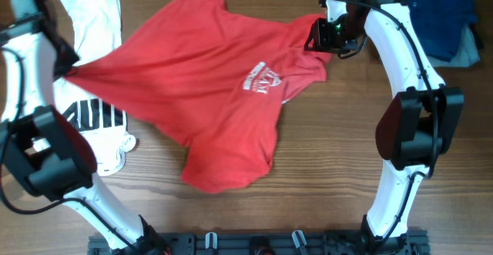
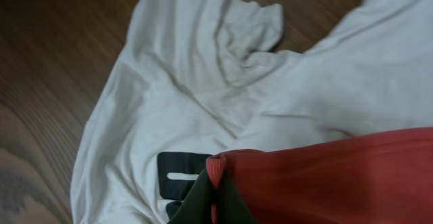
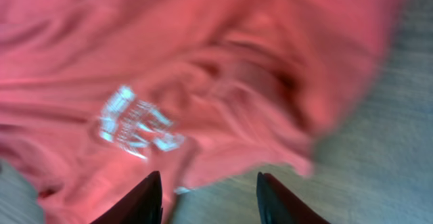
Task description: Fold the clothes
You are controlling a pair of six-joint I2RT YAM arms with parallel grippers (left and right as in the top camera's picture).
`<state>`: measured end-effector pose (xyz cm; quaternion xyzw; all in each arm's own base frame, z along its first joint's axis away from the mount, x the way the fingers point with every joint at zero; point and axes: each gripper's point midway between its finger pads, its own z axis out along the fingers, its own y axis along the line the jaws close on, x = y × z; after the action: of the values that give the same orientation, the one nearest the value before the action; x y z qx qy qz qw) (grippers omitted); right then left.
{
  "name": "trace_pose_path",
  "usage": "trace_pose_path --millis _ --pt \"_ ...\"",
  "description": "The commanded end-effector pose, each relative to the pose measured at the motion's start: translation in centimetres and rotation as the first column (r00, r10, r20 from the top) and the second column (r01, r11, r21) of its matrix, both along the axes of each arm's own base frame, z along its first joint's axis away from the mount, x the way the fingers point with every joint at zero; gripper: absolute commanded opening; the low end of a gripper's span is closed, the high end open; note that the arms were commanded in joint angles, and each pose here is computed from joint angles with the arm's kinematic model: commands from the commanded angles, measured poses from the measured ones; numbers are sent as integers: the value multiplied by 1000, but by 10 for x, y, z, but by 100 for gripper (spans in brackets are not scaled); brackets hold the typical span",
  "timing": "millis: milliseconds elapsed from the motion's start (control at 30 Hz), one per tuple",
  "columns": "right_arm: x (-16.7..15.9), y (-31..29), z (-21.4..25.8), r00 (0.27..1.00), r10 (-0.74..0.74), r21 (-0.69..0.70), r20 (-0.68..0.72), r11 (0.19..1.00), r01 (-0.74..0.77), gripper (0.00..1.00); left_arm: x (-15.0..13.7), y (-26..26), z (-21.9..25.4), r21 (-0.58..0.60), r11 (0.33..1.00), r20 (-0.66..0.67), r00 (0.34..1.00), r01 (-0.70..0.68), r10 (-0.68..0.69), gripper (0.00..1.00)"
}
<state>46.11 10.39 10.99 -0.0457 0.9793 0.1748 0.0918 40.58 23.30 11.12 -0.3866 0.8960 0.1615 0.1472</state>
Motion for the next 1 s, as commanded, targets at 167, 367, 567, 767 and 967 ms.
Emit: trace_pose_path --millis 167,367,567,767,967 --pt "-13 -11 -23 999 -10 -81 -36 997 7 52 -8 7 -8 -135 989 48 997 -54 61 4" --pt "-31 -11 -69 995 80 -85 -61 993 -85 53 -8 2 -9 -152 987 48 997 -47 55 4" --pt "-16 1 -83 992 118 -26 43 993 -117 53 -9 1 -9 -159 986 42 998 -46 54 4" --pt "-6 7 -94 988 114 0 106 993 -115 39 -6 -3 -10 -184 982 55 997 -36 47 4" --pt "-2 -2 -92 993 55 10 105 998 -57 4 -6 -3 -10 -185 982 55 997 -36 47 4"
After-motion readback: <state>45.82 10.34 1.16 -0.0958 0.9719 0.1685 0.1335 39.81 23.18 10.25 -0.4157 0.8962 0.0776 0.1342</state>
